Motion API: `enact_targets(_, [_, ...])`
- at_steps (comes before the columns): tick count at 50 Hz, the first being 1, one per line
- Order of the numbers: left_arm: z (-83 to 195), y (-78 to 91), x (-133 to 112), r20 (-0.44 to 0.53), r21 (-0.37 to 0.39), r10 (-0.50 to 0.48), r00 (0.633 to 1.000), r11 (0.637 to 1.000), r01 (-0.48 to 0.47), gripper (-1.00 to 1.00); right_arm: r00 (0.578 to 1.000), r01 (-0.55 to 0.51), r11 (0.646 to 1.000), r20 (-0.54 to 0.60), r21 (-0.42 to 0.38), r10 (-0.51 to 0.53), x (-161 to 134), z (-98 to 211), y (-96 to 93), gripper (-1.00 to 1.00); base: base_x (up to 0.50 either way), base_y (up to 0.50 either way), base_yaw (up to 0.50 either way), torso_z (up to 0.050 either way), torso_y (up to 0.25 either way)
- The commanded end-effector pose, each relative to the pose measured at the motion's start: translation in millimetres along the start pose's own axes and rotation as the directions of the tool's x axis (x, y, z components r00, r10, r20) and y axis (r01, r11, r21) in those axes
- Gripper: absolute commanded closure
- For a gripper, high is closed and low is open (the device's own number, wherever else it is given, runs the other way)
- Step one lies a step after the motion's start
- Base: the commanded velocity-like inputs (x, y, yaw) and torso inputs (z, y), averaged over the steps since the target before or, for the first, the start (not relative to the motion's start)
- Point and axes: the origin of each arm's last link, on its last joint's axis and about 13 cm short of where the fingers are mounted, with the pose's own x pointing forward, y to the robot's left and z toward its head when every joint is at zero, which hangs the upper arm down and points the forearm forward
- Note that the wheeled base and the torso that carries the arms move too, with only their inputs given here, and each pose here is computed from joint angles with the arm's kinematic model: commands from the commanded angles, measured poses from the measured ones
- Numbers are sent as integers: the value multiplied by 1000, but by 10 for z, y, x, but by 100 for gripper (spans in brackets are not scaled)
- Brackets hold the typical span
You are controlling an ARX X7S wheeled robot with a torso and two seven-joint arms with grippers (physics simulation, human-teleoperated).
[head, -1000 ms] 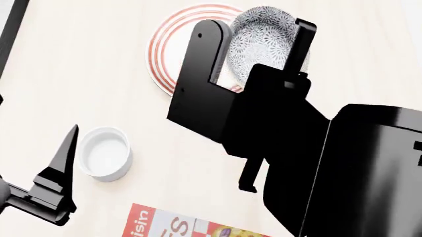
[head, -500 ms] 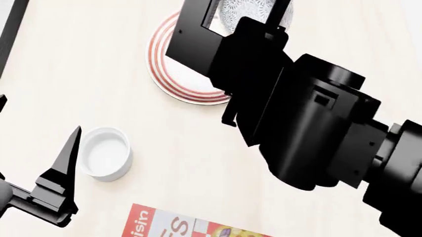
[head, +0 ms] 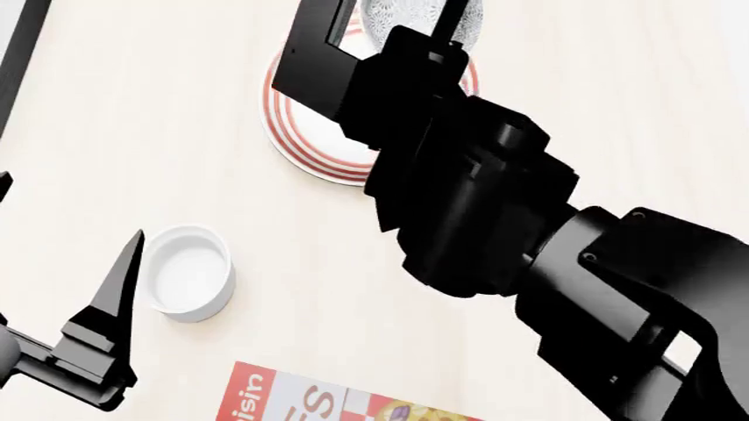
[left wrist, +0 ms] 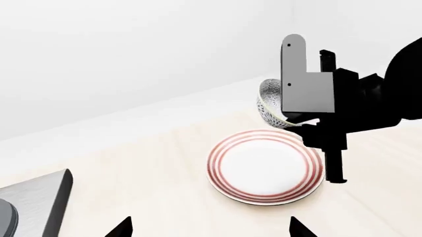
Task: Pick the akita bowl on the cookies box and place it on the plate.
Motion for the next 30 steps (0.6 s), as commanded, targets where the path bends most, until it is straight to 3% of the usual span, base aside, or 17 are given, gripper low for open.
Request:
enact_targets(1, [-4, -9, -16, 3, 2, -7, 1000, 1000, 7, -100, 999, 25, 999, 23, -43, -24, 103, 41, 102, 100, 0, 0, 0, 0, 0])
enact_targets(20, [-20, -15, -41, 17, 20, -17, 1000, 1000, 16, -100, 999, -19, 998, 42, -66, 22, 239, 36, 376, 100, 0, 0, 0, 0, 1])
enact_targets(30, [-11, -7, -34, 15, -7, -37, 999, 999, 37, -100, 998, -37, 996, 39, -82, 41, 319, 13, 498, 100, 0, 0, 0, 0, 0])
